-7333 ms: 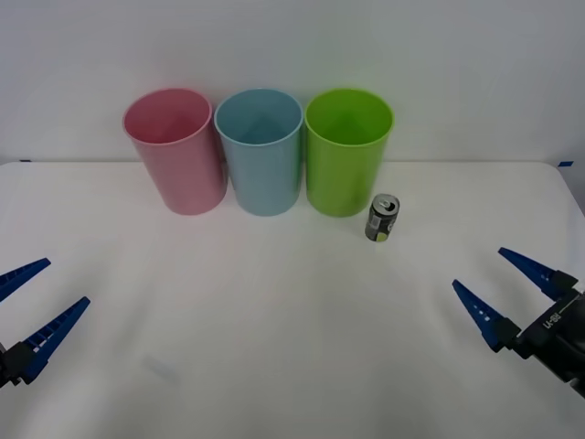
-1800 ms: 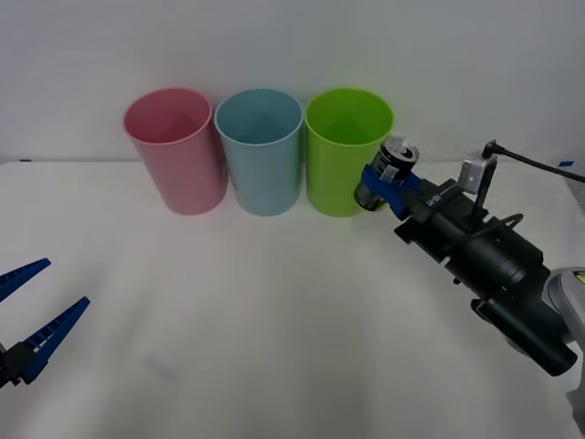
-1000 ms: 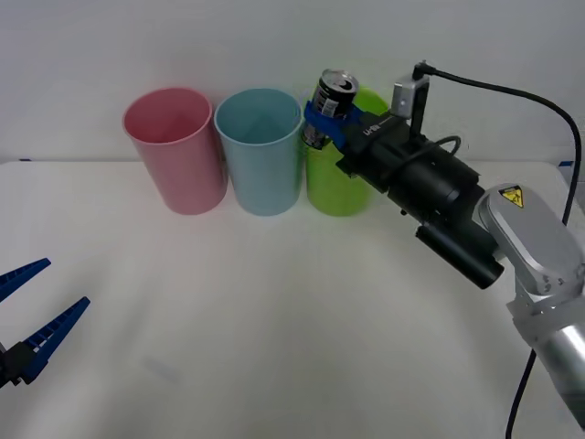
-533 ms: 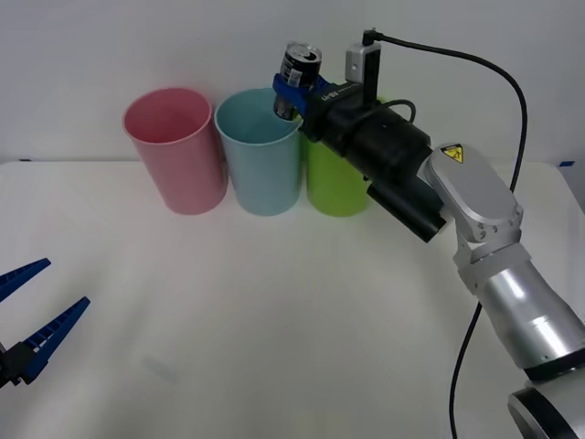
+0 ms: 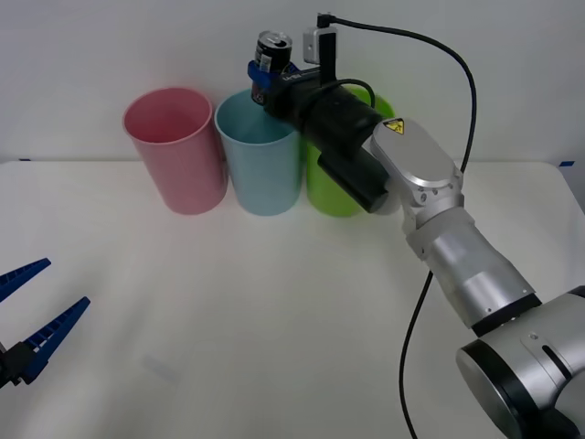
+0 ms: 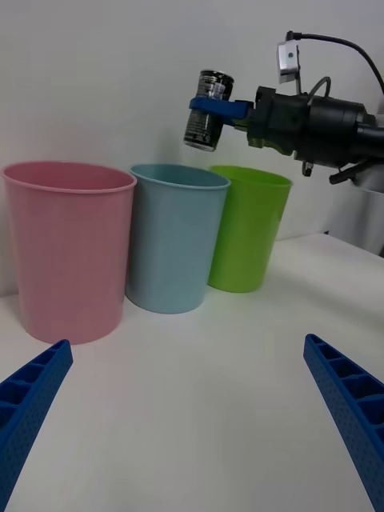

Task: Grasp the object on the table and drop it into the matching bin: aluminum can to the light blue bin, PET bottle to the pink bin.

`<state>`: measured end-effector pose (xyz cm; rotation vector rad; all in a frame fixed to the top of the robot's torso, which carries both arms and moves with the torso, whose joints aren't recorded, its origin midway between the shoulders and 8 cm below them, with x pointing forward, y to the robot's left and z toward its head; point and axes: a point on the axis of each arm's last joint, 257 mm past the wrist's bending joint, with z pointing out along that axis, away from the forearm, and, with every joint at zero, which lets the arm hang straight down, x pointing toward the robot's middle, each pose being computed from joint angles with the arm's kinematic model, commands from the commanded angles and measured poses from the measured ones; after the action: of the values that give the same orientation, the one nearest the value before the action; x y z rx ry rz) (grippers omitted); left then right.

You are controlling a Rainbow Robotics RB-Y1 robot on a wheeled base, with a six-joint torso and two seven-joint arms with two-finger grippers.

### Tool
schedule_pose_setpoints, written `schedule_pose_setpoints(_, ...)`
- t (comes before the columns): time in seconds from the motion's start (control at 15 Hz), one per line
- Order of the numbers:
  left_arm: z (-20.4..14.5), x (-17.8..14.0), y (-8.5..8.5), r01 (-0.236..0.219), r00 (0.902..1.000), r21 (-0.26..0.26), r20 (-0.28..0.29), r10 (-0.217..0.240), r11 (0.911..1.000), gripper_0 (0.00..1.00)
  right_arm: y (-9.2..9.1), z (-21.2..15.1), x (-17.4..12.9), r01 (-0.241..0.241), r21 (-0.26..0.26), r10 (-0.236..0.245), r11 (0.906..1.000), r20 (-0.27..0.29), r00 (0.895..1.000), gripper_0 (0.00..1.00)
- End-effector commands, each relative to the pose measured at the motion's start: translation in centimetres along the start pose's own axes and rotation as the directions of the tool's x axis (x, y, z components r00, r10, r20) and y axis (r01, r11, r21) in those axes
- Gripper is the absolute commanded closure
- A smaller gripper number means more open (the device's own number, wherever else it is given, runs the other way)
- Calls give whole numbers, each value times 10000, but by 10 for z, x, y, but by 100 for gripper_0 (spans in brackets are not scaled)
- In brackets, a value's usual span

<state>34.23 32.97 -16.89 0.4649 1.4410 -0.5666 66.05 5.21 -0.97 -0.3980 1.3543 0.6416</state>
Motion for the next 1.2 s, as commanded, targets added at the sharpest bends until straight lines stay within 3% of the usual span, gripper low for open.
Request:
schedule_pose_setpoints(0.07,0,0,0,0,10000,0,0,0,10000,0,8,10,1,25,45,-25,10000,-67,10000,100)
schedule_pose_setpoints(0.67,0,0,0,0,10000,0,0,0,10000,0,17,14,3,379,27,-379,9993,-82,9992,99)
schedule_pose_setpoints(0.73,0,0,0,0,10000,0,0,0,10000,0,17,14,3,409,27,-409,9992,-82,9991,75)
schedule_pose_setpoints(0.8,0,0,0,0,10000,0,0,0,10000,0,16,14,3,471,57,-471,9989,-78,9989,7)
schedule_pose_setpoints(0.87,0,0,0,0,10000,0,0,0,10000,0,16,14,3,486,72,-486,9988,-77,9988,0)
schedule_pose_setpoints(1.2,0,0,0,0,10000,0,0,0,10000,0,13,13,5,602,104,-601,9981,-104,9981,0)
